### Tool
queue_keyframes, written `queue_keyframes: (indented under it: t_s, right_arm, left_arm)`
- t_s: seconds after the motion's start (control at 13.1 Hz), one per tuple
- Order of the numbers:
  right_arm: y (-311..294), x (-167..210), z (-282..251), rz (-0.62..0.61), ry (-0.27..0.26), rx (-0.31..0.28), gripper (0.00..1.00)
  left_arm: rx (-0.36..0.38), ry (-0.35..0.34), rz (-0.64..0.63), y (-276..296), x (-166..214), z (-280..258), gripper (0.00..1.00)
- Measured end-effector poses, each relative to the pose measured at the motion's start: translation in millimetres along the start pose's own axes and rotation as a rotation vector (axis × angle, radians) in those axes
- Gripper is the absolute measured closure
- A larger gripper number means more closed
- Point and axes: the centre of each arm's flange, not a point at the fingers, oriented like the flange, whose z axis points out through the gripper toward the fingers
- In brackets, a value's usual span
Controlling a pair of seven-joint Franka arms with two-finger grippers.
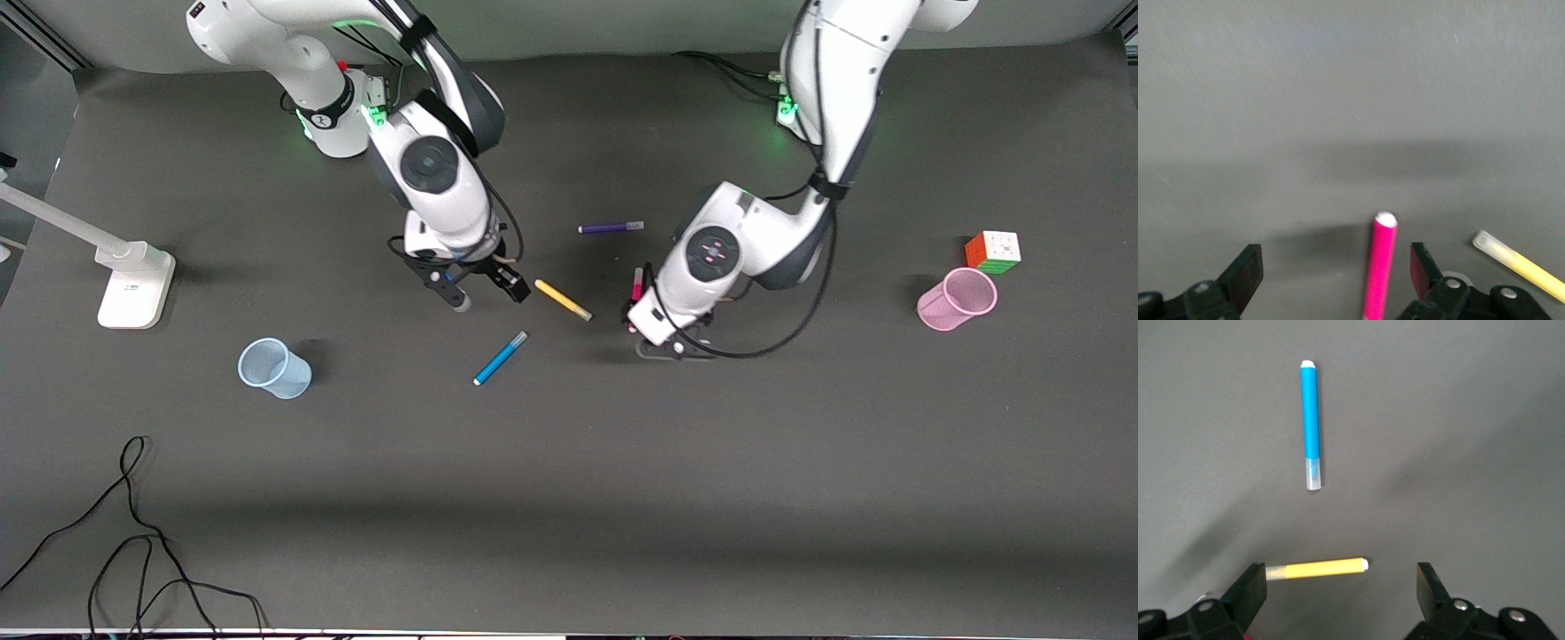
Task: Place pink and blue markers in matching cups
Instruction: 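Move the right gripper to the blue marker while the left gripper reaches the pink marker, then lower both grippers and close them on the blue and pink markers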
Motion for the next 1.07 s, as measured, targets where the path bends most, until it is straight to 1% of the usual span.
queue_keyframes:
  t_s: [0.15,0.31,0.46,0.69,0.99,1.07]
  right_arm:
    - [-2.8,3.6,29.6,0.018,0.009,0.002,0.0]
    - [-3.9,9.1,56.9,0.028,0.018,0.004,0.0]
    - [-3.3,13.0,78.3,0.034,0.025,0.0,0.0]
    - [-3.8,17.7,94.7,0.04,0.035,0.012,0.0]
    - [-5.1,27.2,112.8,0.051,0.049,0.033,0.0]
    - [-6.6,29.1,116.3,0.052,0.051,0.034,0.0]
  left_arm:
    - [0.004,-0.004,-0.032,4.8,-5.3,2.3,0.01]
    - [0.018,-0.018,-0.055,-2.5,-8.3,10.5,0.02]
    - [0.026,-0.026,-0.066,-4.5,-13.2,20.5,0.06]
    - [0.019,-0.015,-0.088,7.3,-23.5,38.5,0.07]
    - [0.028,-0.024,-0.095,19.9,-38.6,57.0,0.09]
    - [0.031,-0.027,-0.095,19.6,-39.3,60.0,0.15]
